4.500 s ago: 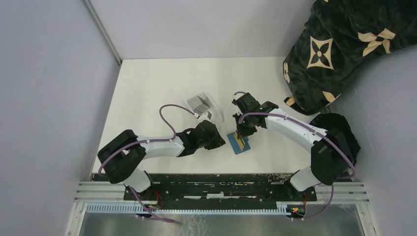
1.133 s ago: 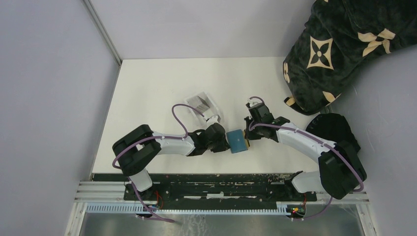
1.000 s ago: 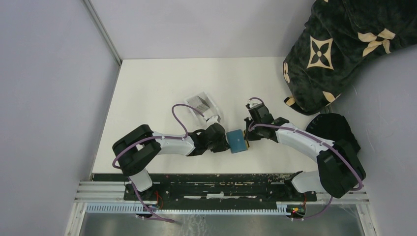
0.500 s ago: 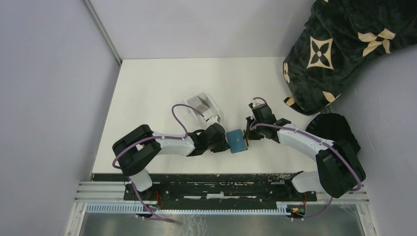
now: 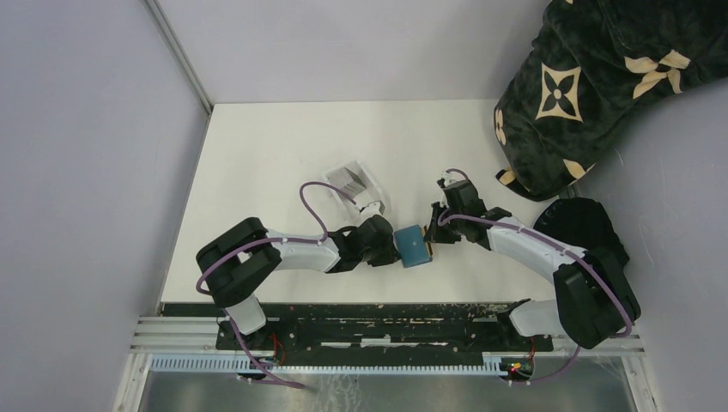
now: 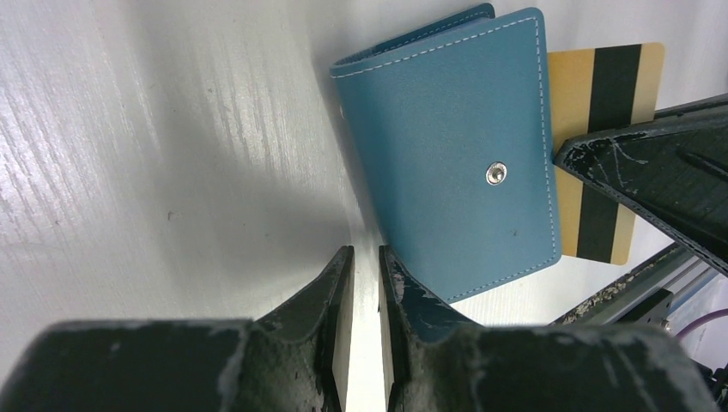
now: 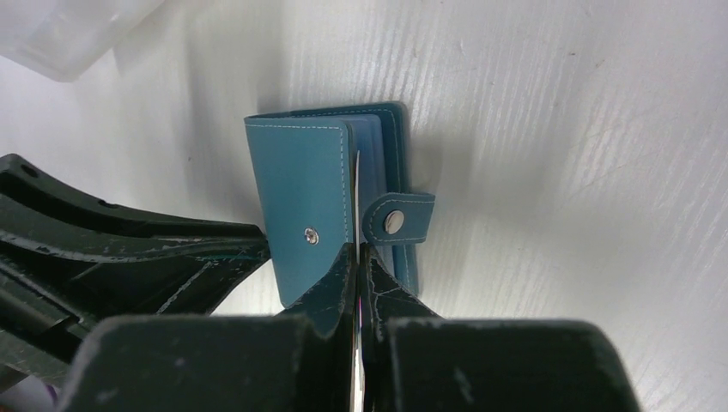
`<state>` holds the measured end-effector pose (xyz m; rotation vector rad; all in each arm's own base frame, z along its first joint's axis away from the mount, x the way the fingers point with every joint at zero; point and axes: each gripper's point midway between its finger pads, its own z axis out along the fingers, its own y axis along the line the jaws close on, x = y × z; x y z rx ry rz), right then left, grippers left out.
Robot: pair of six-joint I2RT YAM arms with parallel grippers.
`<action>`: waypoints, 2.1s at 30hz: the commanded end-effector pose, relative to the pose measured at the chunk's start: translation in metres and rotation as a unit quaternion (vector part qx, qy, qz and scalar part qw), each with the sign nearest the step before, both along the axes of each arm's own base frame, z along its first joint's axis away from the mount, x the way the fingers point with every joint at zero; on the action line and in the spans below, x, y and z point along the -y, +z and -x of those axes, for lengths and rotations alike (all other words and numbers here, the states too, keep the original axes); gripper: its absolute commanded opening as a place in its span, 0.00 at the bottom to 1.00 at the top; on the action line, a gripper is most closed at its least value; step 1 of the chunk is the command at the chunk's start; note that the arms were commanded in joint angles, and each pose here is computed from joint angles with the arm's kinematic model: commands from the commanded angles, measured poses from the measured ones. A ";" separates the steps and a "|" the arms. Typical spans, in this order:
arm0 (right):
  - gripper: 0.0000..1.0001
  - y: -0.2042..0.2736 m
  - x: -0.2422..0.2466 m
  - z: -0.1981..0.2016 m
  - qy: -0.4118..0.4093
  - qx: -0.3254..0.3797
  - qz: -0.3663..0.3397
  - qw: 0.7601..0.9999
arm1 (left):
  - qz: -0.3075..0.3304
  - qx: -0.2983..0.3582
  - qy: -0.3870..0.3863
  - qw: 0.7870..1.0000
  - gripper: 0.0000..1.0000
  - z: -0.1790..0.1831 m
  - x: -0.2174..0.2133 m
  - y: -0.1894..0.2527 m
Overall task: Put the credit cards into the card holder
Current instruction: Open the card holder at the center of the board.
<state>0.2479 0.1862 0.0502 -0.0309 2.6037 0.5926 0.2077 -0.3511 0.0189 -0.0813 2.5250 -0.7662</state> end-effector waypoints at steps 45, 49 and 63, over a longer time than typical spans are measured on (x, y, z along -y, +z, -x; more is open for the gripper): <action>0.01 0.047 -0.083 -0.009 0.046 0.013 -0.157 0.986 | -0.039 -0.006 -0.036 0.999 0.24 0.012 -0.021 -0.028; 0.01 0.035 -0.088 -0.005 0.059 0.010 -0.138 0.989 | -0.043 -0.013 -0.034 0.998 0.24 0.017 -0.029 -0.032; 0.01 0.018 -0.112 0.004 0.111 0.042 -0.058 0.991 | -0.094 -0.049 0.004 0.994 0.30 0.040 -0.079 -0.028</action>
